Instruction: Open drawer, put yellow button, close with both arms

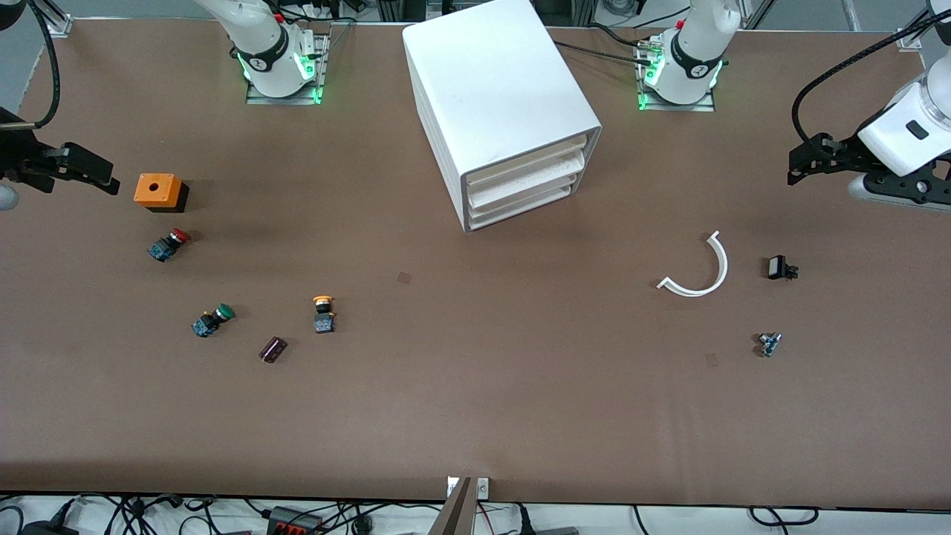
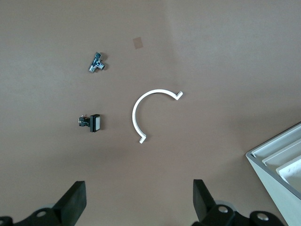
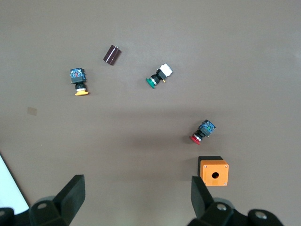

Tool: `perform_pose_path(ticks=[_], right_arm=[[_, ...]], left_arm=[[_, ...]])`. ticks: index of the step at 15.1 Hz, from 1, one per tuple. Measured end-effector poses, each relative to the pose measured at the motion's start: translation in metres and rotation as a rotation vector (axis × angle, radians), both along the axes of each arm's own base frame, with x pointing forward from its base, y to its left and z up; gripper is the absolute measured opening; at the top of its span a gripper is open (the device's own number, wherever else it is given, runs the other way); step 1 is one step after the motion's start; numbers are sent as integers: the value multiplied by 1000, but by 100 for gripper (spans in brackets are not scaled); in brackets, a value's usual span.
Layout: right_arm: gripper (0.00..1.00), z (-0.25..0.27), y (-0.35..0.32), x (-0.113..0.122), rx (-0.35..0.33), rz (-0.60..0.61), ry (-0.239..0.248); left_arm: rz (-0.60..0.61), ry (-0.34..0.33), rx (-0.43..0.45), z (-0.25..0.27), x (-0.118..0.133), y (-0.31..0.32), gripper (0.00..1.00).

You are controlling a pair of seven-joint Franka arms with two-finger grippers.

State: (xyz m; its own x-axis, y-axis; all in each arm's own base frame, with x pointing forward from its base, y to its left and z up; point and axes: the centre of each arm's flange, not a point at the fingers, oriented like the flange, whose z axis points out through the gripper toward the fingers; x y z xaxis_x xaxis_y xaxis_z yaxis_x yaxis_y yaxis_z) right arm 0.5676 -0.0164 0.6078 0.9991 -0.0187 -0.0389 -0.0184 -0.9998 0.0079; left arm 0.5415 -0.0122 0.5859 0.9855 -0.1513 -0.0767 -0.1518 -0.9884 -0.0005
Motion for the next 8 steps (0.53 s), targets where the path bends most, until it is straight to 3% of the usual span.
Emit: perform_pose_path(ticks=[8], right_arm=[[100,-1,1,0,0,2,3]], left_arm=[[1,0,0,0,0,0,100]])
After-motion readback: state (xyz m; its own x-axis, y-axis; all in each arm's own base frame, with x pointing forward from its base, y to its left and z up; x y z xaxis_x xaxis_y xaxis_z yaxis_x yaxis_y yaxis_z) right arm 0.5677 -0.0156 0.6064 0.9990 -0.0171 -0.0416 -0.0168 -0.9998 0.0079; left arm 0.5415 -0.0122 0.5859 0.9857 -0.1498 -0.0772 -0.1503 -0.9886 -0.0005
